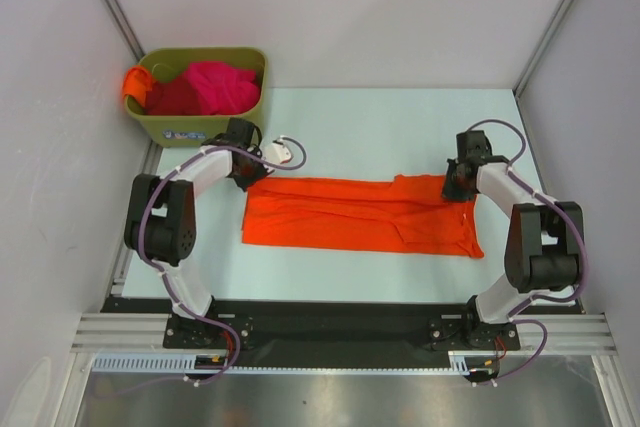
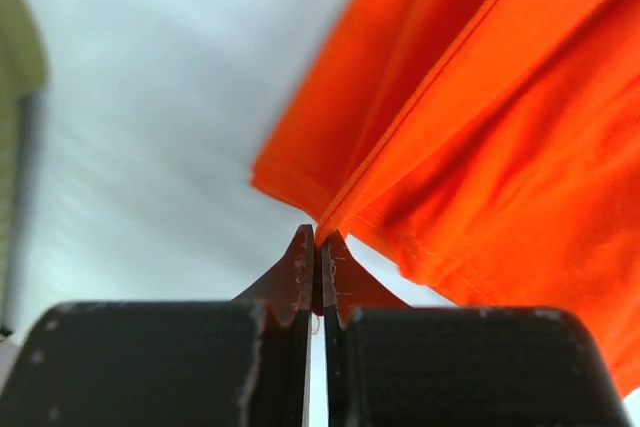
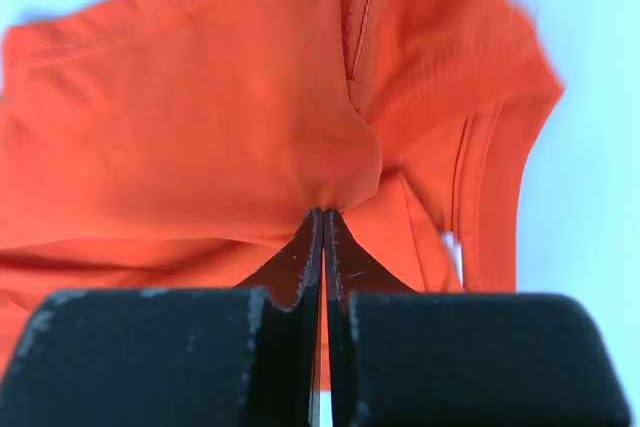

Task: Fold and stack the t-shirts
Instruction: Fold the tshirt

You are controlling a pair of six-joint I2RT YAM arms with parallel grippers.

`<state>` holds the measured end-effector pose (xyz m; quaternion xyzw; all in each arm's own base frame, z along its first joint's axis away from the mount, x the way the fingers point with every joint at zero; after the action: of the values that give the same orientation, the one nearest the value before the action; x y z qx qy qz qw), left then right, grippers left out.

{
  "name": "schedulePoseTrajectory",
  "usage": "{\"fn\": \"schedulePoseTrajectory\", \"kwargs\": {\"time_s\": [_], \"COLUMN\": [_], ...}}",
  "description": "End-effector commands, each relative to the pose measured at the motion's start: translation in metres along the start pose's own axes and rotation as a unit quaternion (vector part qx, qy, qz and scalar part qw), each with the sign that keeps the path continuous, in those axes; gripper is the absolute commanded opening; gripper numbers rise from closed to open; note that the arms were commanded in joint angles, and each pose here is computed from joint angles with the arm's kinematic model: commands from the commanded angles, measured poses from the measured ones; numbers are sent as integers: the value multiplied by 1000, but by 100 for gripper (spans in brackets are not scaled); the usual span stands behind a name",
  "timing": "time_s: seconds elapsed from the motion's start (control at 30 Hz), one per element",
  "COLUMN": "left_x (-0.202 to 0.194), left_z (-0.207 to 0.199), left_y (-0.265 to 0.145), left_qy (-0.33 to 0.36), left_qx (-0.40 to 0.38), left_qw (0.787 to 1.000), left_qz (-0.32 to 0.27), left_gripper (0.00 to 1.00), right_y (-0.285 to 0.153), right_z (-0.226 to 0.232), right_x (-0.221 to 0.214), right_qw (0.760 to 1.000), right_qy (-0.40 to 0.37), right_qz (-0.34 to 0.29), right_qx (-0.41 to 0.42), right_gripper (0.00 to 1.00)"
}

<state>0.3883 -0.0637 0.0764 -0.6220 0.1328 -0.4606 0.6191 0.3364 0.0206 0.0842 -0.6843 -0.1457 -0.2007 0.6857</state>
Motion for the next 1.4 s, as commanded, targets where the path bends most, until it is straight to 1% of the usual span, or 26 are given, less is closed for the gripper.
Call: {"fn": "schedulePoseTrajectory", "kwargs": {"time_s": [0.0, 0.13, 0.23, 0.33, 0.43, 0.47, 0.5, 0.53, 0.57, 0.6, 0.67, 0.73, 0.83, 0.9, 0.97, 1.0, 1.1, 1.17, 1.23, 1.3, 1.33, 1.37], "left_x": [-7, -16, -14, -11, -15, -17, -17, -19, -18, -16, -14, -9, -2, 7, 12, 12, 8, -1, -5, -12, -11, -12], "left_z": [-8, -11, -6, -7, -11, -13, -14, -16, -16, -17, -19, -20, -25, -22, -20, -20, -20, -22, -22, -23, -21, -22], "left_y": [-12, -9, -13, -15, -13, -12, -12, -13, -15, -16, -23, -31, -41, -45, -44, -42, -30, -20, -14, -8, -6, -4], "left_qy": [23, 29, 30, 33, 33, 32, 33, 33, 33, 34, 38, 41, 33, 26, 18, 15, 12, 8, 11, 10, 9, 6], "left_qx": [-16, -16, -4, -8, -17, -20, -21, -27, -30, -35, -50, -63, -87, -85, -82, -80, -73, -76, -71, -64, -59, -59], "left_qw": [1000, 999, 1000, 999, 999, 999, 999, 999, 999, 999, 998, 997, 996, 996, 996, 997, 997, 997, 997, 998, 998, 998], "left_qz": [-4, 6, 4, 1, 5, 7, 8, 10, 11, 8, 12, 10, 5, -7, -18, -20, -11, 8, 13, 18, 14, 16], "left_gripper": [4, 4, 4, 5, 7, 9, 11, 13, 16, 21, 29, 32, 34, 35, 36, 37, 39, 40, 40, 40, 40, 36], "right_y": [-5, -4, -11, -15, -7, -4, -3, -4, -4, -9, -17, -30, -38, -36, -28, -24, -9, 0, 5, 14, 16, 18], "right_z": [1, 0, -2, 0, 5, 5, 6, 6, 3, 1, -3, -6, -4, -2, 3, 3, 0, -4, -8, -9, -6, -5], "right_x": [-3, -11, -11, -10, -21, -26, -28, -29, -29, -25, -21, -12, 1, 11, 17, 18, 23, 24, 18, 10, 9, 7], "right_qw": [1000, 1000, 1000, 1000, 1000, 1000, 999, 999, 999, 999, 999, 999, 999, 998, 998, 998, 999, 999, 998, 998, 998, 998], "right_qy": [16, 17, 15, 19, 22, 26, 28, 30, 33, 32, 32, 36, 37, 35, 37, 38, 48, 52, 53, 55, 56, 57], "right_qz": [-15, -4, -5, -12, 7, 15, 19, 22, 23, 16, 10, -10, -31, -46, -39, -35, -20, -11, 3, 19, 20, 23], "right_qx": [-1, -4, -11, -7, -3, -3, -1, -1, -6, -8, -12, -5, 7, 14, 26, 25, 14, 0, -17, -18, -9, -5], "right_gripper": [0, 0, 0, 0, 0, 0, 2, 9, 23, 30, 41, 45, 45, 41, 35, 35, 38, 40, 43, 43, 42, 36]}}
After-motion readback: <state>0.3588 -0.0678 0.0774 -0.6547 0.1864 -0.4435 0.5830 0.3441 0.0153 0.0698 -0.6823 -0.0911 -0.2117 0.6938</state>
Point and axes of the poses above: each gripper's point midway between its finger pads, its own y axis out along the fingers, its own z axis along the line the jaws close on, x = y × z, the point moved 3 cm from there along -y, back along the fingers, and after that the axes turned 11 degrees about -y, right-handed, at the moved point
